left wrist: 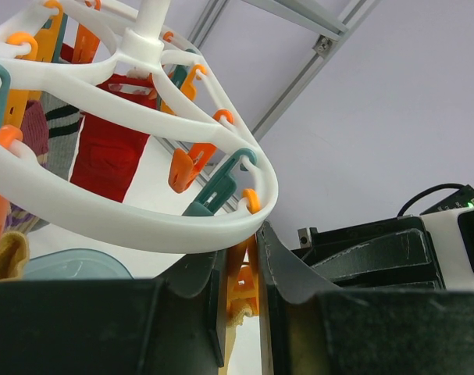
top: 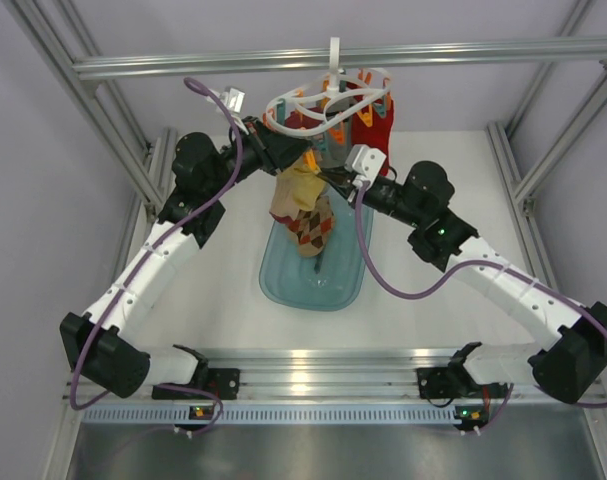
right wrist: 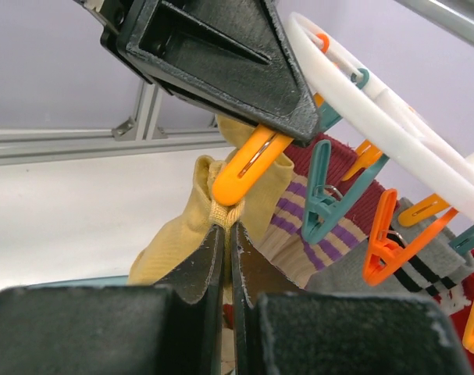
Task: Clip the socks to the hanger
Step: Clamp the sock onto the hanger.
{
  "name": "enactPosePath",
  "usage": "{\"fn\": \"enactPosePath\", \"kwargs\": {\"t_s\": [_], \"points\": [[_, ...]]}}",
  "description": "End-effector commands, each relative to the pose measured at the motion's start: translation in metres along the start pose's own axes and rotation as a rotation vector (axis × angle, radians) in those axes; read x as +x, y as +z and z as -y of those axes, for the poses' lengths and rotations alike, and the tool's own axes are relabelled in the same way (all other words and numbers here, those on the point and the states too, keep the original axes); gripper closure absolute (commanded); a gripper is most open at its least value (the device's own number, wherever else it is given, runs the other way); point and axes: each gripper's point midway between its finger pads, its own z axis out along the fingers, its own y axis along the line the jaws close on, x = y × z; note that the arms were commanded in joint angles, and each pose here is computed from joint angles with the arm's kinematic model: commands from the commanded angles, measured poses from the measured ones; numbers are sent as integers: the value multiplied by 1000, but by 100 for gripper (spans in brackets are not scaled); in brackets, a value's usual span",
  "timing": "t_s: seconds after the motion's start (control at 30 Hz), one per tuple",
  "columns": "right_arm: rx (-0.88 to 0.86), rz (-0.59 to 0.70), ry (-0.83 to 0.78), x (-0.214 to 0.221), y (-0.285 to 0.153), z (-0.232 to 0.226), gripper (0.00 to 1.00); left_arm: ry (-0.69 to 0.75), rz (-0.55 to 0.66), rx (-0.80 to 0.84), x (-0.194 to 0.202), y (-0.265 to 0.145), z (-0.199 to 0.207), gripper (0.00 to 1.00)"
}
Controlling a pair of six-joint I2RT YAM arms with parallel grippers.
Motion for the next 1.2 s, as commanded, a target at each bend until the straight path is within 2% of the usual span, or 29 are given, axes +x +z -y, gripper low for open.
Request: {"fn": "enactPosePath", "kwargs": {"t_s": [0.0,0.3,0.4,0.43,0.47,0.57,0.9,1.0,1.03,1.07,1.13,1.17], "points": [[35,104,-43,-37,2,20,100,-66,-139,29,38,-2,-4,100],[42,111,-39,-39,4,26,100,-85,-146,31,39,-1,-6,98],[36,111,-39,-39,6,26,100,-87,-140,30,37,-1,-6,87],[37,114,-42,-40,6,26,100,-87,-140,28,38,-1,-7,81],[33,114,-41,-40,6,25,100,-88,-140,30,37,-1,-6,71],[29,117,-41,-41,7,26,100,-83,-130,25,34,-2,-6,54],[15,101,-37,-35,9,23,100,-89,-58,-6,15,-11,-10,37],[5,80,-22,-27,10,20,99,-80,-34,-24,10,-17,-13,37],[-2,74,-17,-25,10,18,93,-82,-30,-45,9,-19,-19,41],[-10,59,-7,-20,10,16,82,-86,-19,-60,6,-21,-21,44],[-11,50,4,-17,8,14,78,-91,3,-90,-1,-24,-29,49],[-15,38,14,-12,6,11,72,-94,11,-103,-3,-26,-31,50]]}}
